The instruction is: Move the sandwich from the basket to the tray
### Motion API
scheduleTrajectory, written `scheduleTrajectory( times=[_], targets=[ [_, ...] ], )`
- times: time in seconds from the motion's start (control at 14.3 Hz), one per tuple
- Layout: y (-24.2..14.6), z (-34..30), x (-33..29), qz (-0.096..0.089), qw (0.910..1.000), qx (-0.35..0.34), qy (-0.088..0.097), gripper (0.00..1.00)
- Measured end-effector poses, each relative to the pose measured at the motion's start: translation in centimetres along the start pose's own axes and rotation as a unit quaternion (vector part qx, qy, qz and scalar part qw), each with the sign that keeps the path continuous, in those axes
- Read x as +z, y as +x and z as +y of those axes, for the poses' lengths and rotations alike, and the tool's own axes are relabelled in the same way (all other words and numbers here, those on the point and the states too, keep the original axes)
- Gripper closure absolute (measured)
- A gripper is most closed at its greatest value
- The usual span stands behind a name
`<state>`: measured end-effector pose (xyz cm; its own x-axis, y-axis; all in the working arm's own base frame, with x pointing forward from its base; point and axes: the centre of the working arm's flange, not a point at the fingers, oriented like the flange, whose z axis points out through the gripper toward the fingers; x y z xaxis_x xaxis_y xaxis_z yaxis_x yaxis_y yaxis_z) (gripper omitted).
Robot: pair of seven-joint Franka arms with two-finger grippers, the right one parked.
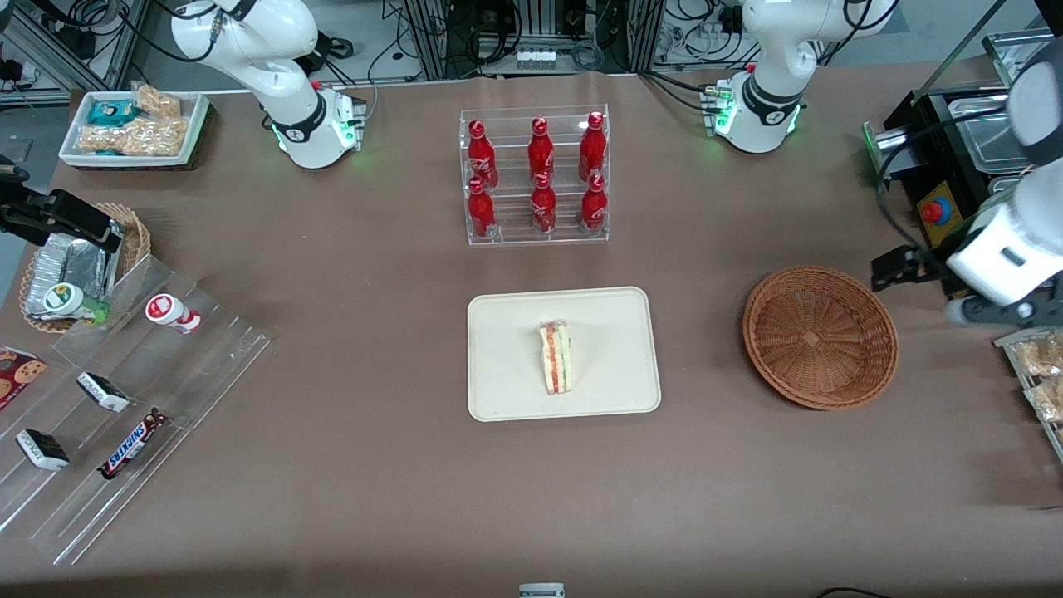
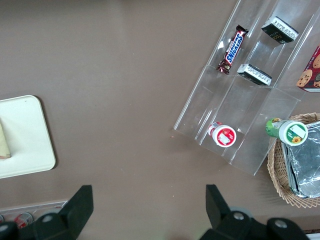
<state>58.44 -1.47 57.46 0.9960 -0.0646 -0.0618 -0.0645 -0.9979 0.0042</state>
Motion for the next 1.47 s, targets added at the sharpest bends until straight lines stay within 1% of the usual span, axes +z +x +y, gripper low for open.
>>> scheduleTrajectory(
  times=[0.21, 0.49, 0.56, 0.7, 0.84, 1.05, 1.47],
  targets=[
    [-0.8, 0.4, -1.6, 0.014, 0.9999, 0.006, -0.001, 0.0],
    [-1.1, 0.8, -2.1, 0.019, 0.9998, 0.009, -0.001, 0.0],
    [-1.2, 0.7, -2.2, 0.018, 0.9998, 0.007, -0.001, 0.0],
    [-1.7, 0.5, -2.2, 0.003, 1.0, 0.005, -0.001, 0.0],
    [-2.1, 0.7, -2.5, -0.003, 1.0, 0.006, -0.001, 0.0],
    [-2.4, 0.6, -3.1, 0.002, 1.0, 0.005, -0.001, 0.0],
    [-2.4, 0.0, -3.1, 0.003, 1.0, -0.001, 0.0, 0.0]
  ],
)
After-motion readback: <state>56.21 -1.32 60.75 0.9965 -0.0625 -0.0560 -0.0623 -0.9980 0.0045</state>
